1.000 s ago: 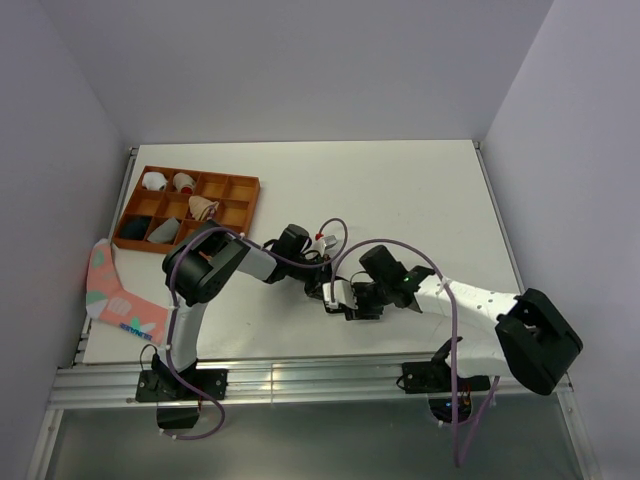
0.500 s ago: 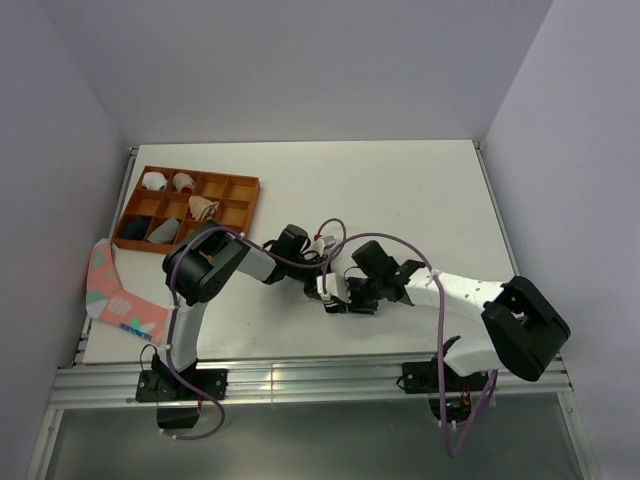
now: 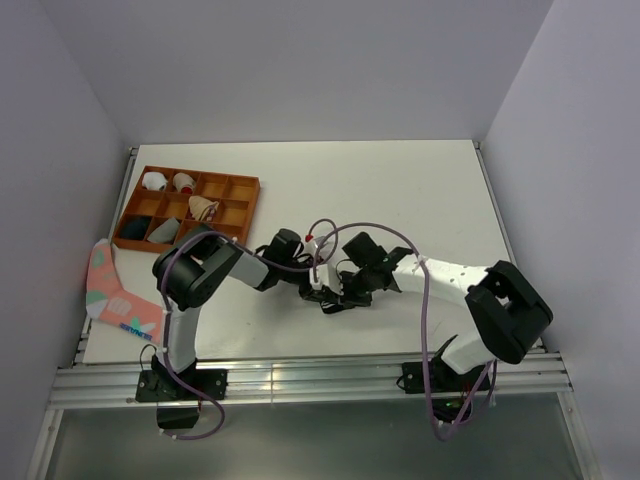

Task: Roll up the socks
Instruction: Roll the sock at the center of the board.

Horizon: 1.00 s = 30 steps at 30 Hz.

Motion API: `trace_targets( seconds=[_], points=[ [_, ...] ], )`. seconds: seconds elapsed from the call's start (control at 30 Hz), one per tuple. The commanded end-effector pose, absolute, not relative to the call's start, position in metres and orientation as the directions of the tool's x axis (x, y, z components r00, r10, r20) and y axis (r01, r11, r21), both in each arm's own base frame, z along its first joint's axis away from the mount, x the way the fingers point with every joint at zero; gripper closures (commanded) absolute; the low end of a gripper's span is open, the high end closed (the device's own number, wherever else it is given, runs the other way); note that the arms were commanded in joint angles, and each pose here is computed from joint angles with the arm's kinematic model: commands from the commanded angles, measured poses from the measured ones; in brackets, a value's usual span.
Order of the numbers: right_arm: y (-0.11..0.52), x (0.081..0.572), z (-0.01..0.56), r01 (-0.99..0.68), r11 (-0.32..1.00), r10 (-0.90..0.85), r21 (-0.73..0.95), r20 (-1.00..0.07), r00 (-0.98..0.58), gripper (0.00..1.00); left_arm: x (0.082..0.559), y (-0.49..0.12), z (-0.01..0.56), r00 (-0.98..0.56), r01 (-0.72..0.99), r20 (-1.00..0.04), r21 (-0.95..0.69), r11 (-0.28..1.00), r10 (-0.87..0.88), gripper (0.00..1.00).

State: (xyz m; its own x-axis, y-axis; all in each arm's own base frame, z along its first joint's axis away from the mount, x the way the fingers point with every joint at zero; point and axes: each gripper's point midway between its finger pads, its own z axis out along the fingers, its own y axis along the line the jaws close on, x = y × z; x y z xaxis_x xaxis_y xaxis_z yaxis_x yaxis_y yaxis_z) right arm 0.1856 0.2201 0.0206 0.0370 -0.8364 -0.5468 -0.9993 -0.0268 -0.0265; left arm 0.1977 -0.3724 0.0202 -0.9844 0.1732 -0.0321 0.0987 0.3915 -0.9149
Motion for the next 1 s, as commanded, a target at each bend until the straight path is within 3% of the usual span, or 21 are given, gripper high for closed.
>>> trace_targets(
  seconds=[0.0,0.1,0.2,0.47,0.7,0.97],
  points=[
    [0.213,0.167,0.012,-0.995,-0.003,-0.860,0.101,-0.508,-0.049,0.90,0.218,-0.362,0.011,-0.994,0.112,-0.107,-0.881,0.460,0.037,0.91],
    [0.213,0.160,0.011,-0.989,0.007,-0.861,0.149,-0.502,-0.082,0.91,0.221,-0.357,0.017,-0.992,0.105,-0.125,-0.891,0.441,-0.018,0.86],
    [0.212,0.156,0.010,-0.982,0.013,-0.870,0.190,-0.482,-0.105,0.91,0.227,-0.359,0.034,-0.977,0.172,-0.207,-0.904,0.390,-0.047,0.80],
    [0.210,0.152,0.011,-0.956,0.028,-0.891,0.290,-0.426,-0.156,0.91,0.245,-0.347,0.060,-0.922,0.262,-0.343,-0.894,0.364,-0.180,0.75],
    [0.211,0.155,0.016,-0.939,0.046,-0.889,0.341,-0.415,-0.194,0.91,0.244,-0.332,0.067,-0.903,0.247,-0.336,-0.916,0.315,-0.269,0.74],
    [0.211,0.158,0.018,-0.908,0.069,-0.892,0.414,-0.382,-0.242,0.91,0.244,-0.310,0.071,-0.851,0.262,-0.398,-0.888,0.379,-0.344,0.75]
  ],
)
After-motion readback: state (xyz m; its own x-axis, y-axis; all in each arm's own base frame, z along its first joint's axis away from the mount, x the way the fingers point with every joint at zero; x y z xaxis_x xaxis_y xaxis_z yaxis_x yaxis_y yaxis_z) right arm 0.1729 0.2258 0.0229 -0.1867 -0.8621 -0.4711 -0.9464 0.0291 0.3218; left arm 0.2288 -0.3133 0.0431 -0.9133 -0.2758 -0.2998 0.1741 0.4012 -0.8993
